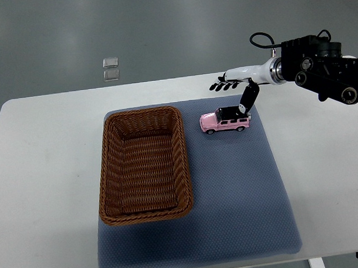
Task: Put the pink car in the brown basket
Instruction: 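Close the right hand's fingers around the pink car's black roof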
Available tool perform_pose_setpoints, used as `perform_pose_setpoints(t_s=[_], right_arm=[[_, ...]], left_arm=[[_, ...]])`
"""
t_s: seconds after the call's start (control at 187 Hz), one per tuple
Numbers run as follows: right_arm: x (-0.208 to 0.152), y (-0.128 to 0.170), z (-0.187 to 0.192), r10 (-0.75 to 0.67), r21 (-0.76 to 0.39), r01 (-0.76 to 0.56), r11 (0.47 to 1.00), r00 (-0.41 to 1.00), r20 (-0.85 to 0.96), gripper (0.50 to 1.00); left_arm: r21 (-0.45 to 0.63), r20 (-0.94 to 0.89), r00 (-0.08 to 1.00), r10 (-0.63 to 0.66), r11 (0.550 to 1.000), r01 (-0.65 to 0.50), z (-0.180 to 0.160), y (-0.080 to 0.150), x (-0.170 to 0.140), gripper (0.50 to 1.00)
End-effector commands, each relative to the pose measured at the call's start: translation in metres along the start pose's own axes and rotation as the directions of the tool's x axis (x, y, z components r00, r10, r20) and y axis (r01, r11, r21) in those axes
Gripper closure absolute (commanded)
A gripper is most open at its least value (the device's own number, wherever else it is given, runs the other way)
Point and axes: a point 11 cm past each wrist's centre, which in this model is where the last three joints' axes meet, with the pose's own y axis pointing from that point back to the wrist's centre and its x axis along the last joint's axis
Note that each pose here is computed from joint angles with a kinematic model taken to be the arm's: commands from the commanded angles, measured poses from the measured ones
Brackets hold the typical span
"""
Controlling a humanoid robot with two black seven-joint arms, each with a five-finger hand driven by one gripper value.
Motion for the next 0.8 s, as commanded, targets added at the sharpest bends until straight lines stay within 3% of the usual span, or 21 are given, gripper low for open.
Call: perform_pose_setpoints(t_s=[0.0,0.294,0.535,0.679,0.759,0.797], right_arm=[[-0.007,-0.005,0.002,0.015,-0.008,-0.015,1.0,1.0,0.004,0.587],[-0.033,-0.013,0.019,-0.019,-0.031,0.02,0.999,0.999,0.043,0.587],[-0.041,-0.015,0.038,0.034,-0.068,-0.029,0.997,0.997,0.066,0.611],[-0.046,-0.024,0.037,0.053,-0.079,-0.047,0.996,0.996,0.069,0.722],[-0.049,-0.029,0.03,0.053,-0.067,-0.049,0.997,0.996,0.066,0.854],[-0.05,-0.03,0.029,0.053,-0.065,-0.049,0.997,0.996,0.065,0.887]], left_arm=[[0.0,0.0,1.0,0.001,1.0,-0.001,0.0,0.0,0.0,0.5],[0.0,-0.003,1.0,0.006,1.0,-0.006,0.0,0.0,0.002,0.5],[0.0,-0.001,1.0,0.003,1.0,-0.003,0.0,0.0,0.001,0.5],[0.002,-0.002,1.0,0.004,1.0,-0.004,-0.001,0.0,0.001,0.5],[0.001,-0.003,1.0,0.006,1.0,-0.006,-0.001,0.0,0.002,0.5],[0.001,-0.003,1.0,0.007,1.0,-0.007,-0.001,0.0,0.003,0.5]])
